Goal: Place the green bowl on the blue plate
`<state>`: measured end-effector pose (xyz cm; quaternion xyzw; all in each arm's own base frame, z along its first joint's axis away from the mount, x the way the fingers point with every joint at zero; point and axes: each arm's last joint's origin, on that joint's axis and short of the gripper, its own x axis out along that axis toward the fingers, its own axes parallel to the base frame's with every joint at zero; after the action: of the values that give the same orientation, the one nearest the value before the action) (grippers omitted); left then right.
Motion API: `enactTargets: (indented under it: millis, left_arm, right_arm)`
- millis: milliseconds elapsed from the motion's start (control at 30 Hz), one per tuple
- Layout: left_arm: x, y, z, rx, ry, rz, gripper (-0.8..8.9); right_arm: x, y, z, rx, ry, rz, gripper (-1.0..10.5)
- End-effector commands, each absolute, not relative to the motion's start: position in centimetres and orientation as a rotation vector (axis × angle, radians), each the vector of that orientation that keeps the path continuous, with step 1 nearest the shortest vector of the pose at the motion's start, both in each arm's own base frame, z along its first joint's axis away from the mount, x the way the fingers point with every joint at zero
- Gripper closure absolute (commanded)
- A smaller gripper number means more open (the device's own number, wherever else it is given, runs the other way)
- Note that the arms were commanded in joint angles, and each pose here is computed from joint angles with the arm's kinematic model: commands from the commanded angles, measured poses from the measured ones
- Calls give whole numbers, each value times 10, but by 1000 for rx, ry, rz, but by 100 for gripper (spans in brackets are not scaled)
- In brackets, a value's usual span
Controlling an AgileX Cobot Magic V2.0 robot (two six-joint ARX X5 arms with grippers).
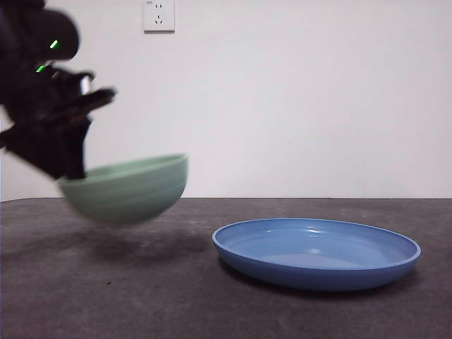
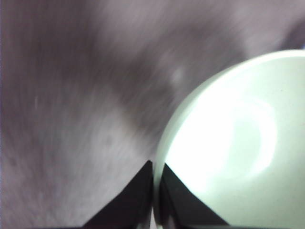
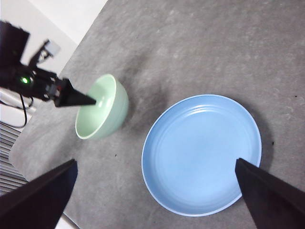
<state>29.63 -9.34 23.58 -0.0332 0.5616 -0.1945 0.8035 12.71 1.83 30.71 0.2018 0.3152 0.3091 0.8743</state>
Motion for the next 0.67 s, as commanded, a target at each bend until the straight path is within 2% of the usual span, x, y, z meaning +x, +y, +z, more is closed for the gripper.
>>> enactTargets:
  millis: [33, 200, 333, 667]
  left_arm:
    - [306, -112, 255, -42, 1183, -425, 805]
    - [319, -155, 274, 23, 1202, -511, 805]
    - [329, -194, 276, 71, 1193, -587, 805]
    - [339, -281, 252, 221, 1281, -724, 805]
  right_arm:
    - [127, 18, 312, 419, 642, 653, 298]
    - [127, 19, 312, 419, 642, 654, 298]
    - [127, 18, 312, 418, 642, 653, 298]
    - [127, 19, 312, 419, 642, 653, 298]
